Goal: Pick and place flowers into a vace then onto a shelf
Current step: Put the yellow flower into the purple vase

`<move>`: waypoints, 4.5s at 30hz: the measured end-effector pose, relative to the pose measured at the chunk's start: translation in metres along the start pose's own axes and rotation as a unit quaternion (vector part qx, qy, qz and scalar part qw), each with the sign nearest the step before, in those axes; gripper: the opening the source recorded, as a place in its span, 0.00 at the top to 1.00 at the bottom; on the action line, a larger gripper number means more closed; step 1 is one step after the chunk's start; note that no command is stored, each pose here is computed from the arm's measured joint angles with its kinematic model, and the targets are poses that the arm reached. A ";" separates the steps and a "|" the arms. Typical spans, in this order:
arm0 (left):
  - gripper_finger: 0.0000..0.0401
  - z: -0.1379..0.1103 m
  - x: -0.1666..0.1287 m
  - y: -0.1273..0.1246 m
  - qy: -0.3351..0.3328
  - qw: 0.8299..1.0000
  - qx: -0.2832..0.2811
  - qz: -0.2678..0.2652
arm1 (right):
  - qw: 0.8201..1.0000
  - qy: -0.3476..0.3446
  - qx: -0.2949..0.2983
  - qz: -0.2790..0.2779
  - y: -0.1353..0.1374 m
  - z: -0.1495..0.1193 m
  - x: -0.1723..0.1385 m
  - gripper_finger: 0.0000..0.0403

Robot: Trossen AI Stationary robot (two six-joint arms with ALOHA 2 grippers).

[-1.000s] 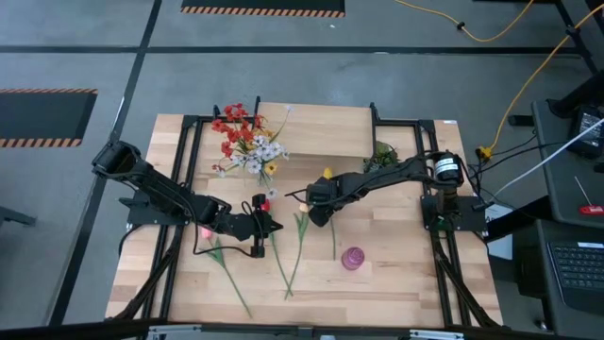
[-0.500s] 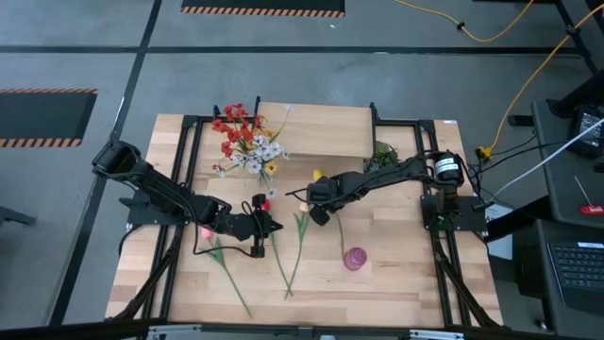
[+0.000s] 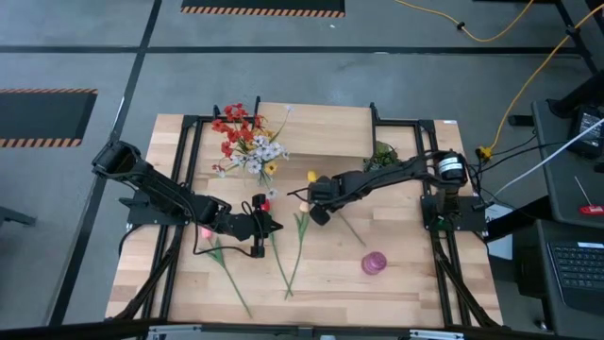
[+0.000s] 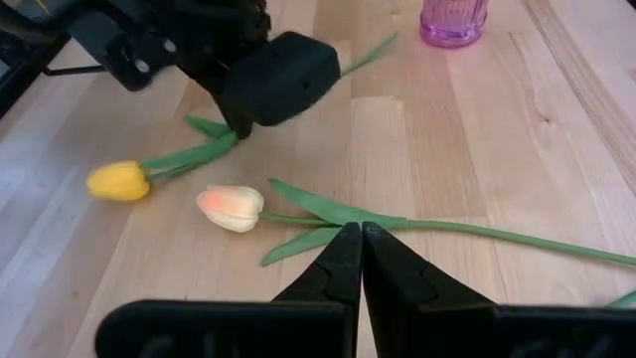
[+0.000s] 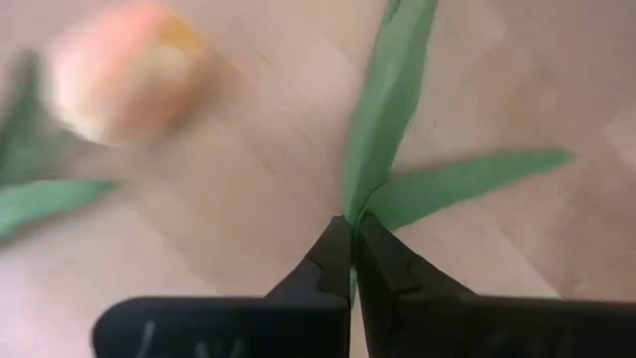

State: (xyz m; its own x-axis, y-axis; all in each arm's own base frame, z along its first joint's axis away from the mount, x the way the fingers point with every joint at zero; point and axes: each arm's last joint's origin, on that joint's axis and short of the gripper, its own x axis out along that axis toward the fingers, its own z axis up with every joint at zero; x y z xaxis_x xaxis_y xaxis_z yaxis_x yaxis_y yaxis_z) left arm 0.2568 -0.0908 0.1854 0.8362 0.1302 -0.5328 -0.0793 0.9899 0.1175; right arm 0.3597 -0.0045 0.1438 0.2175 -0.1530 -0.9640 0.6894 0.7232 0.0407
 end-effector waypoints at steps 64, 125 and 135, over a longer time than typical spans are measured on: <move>0.98 0.012 -0.013 -0.027 -0.081 0.995 -0.003 -0.055 | 0.794 -0.483 -0.230 0.290 -0.093 -0.106 -0.212 1.00; 0.98 0.012 -0.013 -0.027 -0.079 0.994 -0.043 -0.057 | 0.702 -0.553 -0.287 0.344 -0.034 -0.209 -0.211 1.00; 0.98 0.012 -0.013 -0.027 -0.079 0.994 -0.042 -0.058 | 0.721 -0.547 -0.281 0.319 -0.026 -0.218 -0.203 1.00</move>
State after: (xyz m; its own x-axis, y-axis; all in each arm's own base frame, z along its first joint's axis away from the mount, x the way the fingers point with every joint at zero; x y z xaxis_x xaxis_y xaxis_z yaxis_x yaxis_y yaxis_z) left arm 0.2541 -0.1195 0.1993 0.9167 0.0119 -0.3994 -0.0178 0.9998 -0.0110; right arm 0.1476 0.1545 0.2809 0.9935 0.1134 0.0008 -0.1134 0.9932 -0.0258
